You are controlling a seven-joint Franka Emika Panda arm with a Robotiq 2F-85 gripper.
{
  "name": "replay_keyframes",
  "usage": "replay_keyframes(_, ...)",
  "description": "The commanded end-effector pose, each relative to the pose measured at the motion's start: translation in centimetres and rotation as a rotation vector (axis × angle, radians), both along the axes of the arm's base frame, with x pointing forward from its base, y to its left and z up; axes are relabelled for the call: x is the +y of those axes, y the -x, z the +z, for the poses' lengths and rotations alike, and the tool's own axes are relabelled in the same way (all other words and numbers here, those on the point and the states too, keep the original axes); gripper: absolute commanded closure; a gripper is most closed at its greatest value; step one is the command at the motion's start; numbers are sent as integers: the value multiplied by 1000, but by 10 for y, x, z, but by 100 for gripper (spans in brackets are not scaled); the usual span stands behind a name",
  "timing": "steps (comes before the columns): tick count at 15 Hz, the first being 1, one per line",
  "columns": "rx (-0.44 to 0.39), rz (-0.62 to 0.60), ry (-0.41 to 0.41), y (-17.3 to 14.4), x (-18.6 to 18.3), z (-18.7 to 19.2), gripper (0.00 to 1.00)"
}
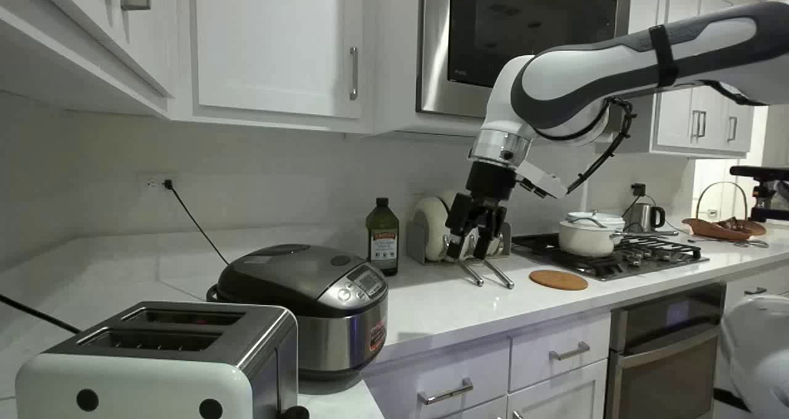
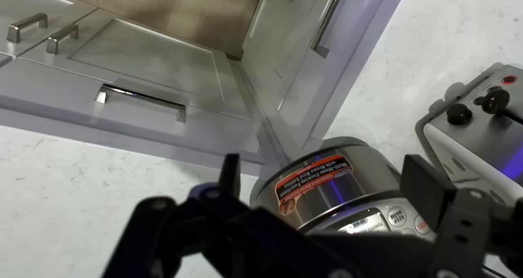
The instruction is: Open the cooker, lift the lever on the toaster, and then close the cooker
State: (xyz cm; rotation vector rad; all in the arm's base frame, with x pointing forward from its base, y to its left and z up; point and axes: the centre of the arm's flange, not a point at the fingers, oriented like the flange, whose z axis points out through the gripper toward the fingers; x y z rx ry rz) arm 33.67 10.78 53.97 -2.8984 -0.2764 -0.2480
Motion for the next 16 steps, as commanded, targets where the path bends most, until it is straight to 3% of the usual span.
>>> replay_keyframes(1,0,0,0,0,0,0,0)
replay_keyframes(10,-14,29,5,-6,9,2,0)
replay_keyframes(16,-39,119,59,-21,61,10,0)
